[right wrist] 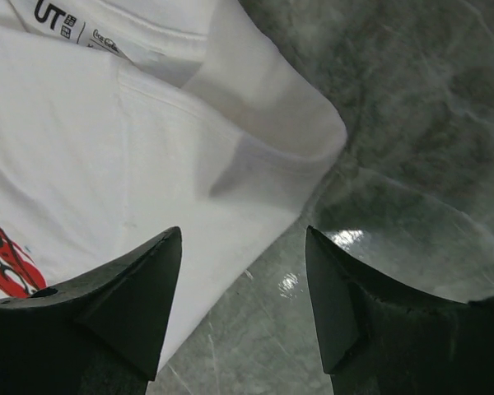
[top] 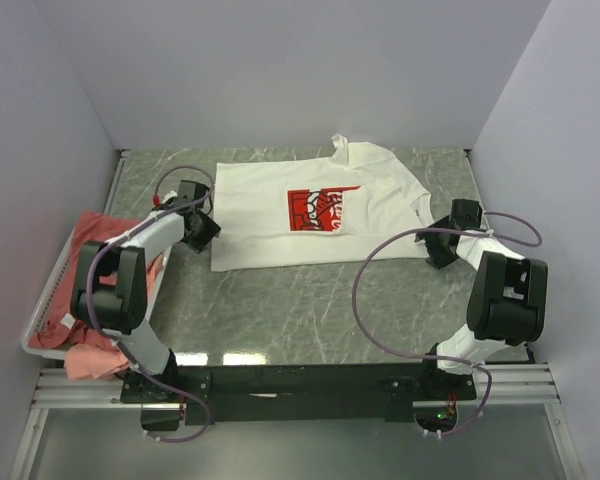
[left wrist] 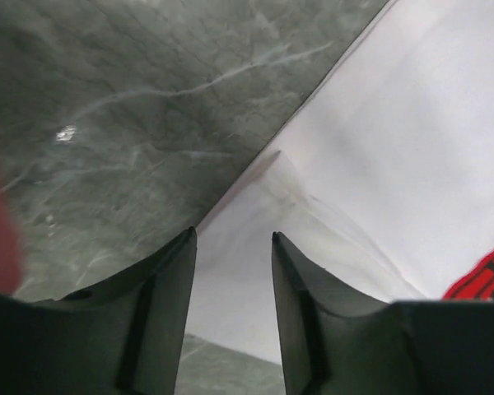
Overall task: Fold and stack the t-shirts
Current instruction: Fold the tshirt
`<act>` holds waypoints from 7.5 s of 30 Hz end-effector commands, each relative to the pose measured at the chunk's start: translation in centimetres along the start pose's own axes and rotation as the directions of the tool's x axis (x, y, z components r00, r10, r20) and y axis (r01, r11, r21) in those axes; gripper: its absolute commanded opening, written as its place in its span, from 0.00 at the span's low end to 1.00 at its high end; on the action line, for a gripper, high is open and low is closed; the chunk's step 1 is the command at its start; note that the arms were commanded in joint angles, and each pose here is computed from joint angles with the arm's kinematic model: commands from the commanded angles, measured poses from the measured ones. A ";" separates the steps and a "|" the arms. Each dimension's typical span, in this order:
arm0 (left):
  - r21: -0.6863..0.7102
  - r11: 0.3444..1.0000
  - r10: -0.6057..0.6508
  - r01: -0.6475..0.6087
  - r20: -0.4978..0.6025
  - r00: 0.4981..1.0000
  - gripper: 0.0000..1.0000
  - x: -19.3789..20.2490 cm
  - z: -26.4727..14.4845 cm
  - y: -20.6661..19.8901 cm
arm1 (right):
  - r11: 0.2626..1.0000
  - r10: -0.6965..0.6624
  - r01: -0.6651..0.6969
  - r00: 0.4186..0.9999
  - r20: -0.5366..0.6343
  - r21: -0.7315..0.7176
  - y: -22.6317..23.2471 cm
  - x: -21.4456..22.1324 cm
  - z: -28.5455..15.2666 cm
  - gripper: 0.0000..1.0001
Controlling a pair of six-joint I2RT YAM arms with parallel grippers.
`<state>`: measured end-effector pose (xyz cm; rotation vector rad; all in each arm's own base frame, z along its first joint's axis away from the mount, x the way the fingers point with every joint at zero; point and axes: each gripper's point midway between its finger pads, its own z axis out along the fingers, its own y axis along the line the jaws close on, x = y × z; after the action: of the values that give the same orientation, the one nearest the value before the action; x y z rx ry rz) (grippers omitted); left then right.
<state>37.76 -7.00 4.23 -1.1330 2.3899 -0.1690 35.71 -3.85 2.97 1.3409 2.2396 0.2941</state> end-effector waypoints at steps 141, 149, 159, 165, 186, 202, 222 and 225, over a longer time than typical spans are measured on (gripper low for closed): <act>-0.095 0.955 0.295 -0.280 0.264 0.918 0.34 -12.4 9.4 -13.4 | 0.793 -0.496 0.536 0.844 0.204 -0.291 23.6 -6.6 4.5 0.74; -0.080 0.959 0.285 -0.274 0.253 0.924 0.19 -12.6 9.8 -13.1 | 0.801 -0.495 0.527 0.850 0.181 -0.286 24.2 -6.7 6.6 0.74; -0.021 0.960 0.274 -0.278 0.256 0.927 0.01 -12.6 9.1 -14.1 | 0.841 -0.467 0.482 0.876 0.118 -0.245 24.3 -7.4 9.1 0.76; 0.013 0.962 0.259 -0.272 0.263 0.929 0.00 -12.7 8.3 -14.8 | 0.873 -0.424 0.421 0.905 0.044 -0.246 23.6 -6.8 10.3 0.72; 0.071 0.958 0.248 -0.279 0.288 0.925 0.01 -13.3 6.3 -15.9 | 0.875 -0.425 0.430 0.902 0.073 -0.223 22.5 -7.6 9.0 0.13; 0.110 0.962 0.196 -0.250 0.359 0.913 0.00 -15.8 2.7 -16.4 | 0.841 -0.448 0.495 0.864 0.231 -0.220 24.3 -10.6 3.0 0.01; 0.104 0.975 0.150 -0.195 0.333 0.931 0.00 -14.7 -0.3 -12.0 | 0.862 -0.462 0.497 0.851 0.250 -0.097 17.6 -7.4 -2.3 0.00; 0.123 0.976 0.132 -0.182 0.329 0.935 0.00 -14.1 -1.4 -11.0 | 0.872 -0.457 0.484 0.859 0.231 -0.075 15.3 -6.0 -2.9 0.00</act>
<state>52.58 -4.33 10.72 -0.7951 2.2218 -0.0476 48.73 -1.04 10.84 0.6754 2.3412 0.1431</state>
